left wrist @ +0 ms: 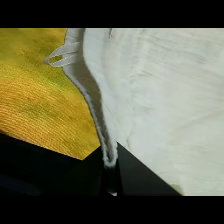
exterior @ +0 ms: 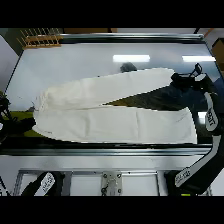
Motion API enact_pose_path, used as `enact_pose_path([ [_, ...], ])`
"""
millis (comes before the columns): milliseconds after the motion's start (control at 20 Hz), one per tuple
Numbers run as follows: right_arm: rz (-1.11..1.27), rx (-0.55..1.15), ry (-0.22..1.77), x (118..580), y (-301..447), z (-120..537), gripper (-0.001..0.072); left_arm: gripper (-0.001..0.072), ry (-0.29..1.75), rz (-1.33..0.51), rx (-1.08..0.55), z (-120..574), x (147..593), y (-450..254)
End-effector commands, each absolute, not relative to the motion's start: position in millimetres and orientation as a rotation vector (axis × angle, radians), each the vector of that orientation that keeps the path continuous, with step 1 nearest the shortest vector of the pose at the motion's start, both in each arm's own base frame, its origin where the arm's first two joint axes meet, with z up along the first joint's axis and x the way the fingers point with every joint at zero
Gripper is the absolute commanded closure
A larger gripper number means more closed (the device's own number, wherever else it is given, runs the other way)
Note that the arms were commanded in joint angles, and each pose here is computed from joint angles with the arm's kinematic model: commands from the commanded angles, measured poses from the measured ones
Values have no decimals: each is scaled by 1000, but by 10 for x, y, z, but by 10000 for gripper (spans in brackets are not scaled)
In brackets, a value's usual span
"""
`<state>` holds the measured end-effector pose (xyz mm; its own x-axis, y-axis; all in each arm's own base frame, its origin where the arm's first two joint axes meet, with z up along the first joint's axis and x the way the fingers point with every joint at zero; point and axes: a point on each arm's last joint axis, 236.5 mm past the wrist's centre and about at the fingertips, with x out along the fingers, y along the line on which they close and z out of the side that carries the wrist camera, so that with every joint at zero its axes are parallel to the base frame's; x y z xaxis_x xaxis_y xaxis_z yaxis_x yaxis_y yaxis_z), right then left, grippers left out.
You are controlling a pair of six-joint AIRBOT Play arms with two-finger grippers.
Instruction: Fold the clothes and pants, and hang the long-sleeved shirts on hangers.
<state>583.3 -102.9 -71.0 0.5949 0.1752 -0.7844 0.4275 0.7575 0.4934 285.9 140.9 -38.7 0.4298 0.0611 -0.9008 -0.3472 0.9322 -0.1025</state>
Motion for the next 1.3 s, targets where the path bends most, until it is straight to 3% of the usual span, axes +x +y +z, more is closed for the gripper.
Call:
enact_pose_path([
  [0,-264,486,1116,5193,-1317,-643,701,687,1101,260,-292,-386,2857,1412],
  [350,-316,459,1278,4191,-1171,-899,701,688,1101,260,-293,-389,2857,1409],
  [650,-330,485,1270,4123,-1137,-928,680,688,1101,260,-293,-389,2857,1409],
  [700,-330,482,1251,4144,-1152,-846,515,688,1101,259,-293,-389,2856,1409],
  [750,-331,477,1219,4174,-1190,-707,176,687,1101,259,-293,-389,2855,1408],
  [800,-336,469,1181,4195,-1254,-532,43,688,1101,258,-296,-389,2858,1403],
  [950,-345,408,1085,4010,-1554,115,44,687,1100,258,-297,-388,2859,1402],
  [1050,-359,374,1128,3528,-1768,369,43,688,1100,258,-297,-388,2860,1402],
  [1250,-578,657,1168,2372,-1969,103,43,687,1099,258,-298,-387,2862,1400],
])
